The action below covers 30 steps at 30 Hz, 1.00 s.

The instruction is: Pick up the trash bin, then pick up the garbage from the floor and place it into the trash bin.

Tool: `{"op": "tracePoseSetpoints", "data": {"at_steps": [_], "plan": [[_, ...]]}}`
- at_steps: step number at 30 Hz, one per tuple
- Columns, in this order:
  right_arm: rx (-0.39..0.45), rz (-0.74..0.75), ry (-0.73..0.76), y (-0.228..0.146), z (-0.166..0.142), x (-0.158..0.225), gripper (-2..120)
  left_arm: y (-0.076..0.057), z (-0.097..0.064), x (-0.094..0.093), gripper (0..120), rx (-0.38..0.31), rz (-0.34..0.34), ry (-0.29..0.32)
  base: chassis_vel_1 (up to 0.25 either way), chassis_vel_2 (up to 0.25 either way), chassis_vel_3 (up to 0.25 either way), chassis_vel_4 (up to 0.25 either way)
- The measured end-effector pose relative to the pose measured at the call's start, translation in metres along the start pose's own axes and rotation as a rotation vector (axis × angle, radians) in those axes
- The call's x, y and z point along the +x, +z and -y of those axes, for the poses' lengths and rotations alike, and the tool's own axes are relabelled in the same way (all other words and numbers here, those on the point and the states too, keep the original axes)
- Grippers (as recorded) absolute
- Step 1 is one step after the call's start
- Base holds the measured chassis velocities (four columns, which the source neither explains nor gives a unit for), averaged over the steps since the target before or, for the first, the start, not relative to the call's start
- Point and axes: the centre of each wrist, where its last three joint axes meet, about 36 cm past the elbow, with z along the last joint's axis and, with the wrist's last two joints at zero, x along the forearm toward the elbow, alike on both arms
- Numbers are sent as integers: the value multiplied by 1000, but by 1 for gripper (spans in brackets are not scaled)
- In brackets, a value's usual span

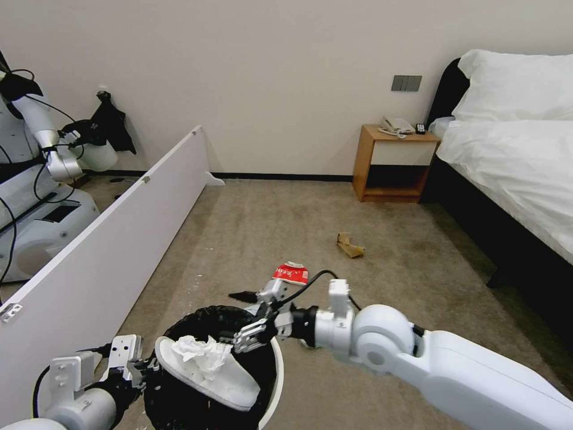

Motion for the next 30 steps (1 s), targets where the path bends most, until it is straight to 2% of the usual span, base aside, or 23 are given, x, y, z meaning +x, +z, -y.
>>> {"op": "tracePoseSetpoints", "data": {"at_steps": [4, 7, 8, 11, 12, 14, 18, 20, 26, 30], "plan": [[24, 40, 116, -7, 9, 21, 100, 0, 0, 0, 2, 2, 3, -4, 0, 0, 0, 0], [55, 74, 335, -8, 16, 70, 100, 2, -2, -1, 2, 13, 3, -16, 0, 0, 0, 0], [55, 74, 335, -8, 16, 70, 100, 2, -2, -1, 2, 13, 3, -16, 0, 0, 0, 0], [80, 61, 510, -2, 12, 117, 100, 5, -3, -2, 2, 27, 6, -25, 0, 0, 0, 0], [80, 61, 510, -2, 12, 117, 100, 5, -3, -2, 2, 27, 6, -25, 0, 0, 0, 0], [112, 59, 617, 1, 6, 141, 100, 6, -4, -2, 2, 35, 11, -34, 0, 0, 0, 0], [115, 88, 711, 11, -1, 154, 100, 7, -7, -3, 2, 39, 16, -49, 0, 0, 0, 0], [110, 116, 818, 26, -7, 164, 100, 9, -9, -4, 2, 46, 22, -61, 0, 0, 0, 0], [161, 48, 944, 55, -16, 187, 100, 14, -14, -8, 2, 55, 19, -89, 0, 0, 0, 0], [180, 55, 992, 72, -23, 199, 100, 18, -16, -10, 2, 66, 17, -102, 0, 0, 0, 0]]}}
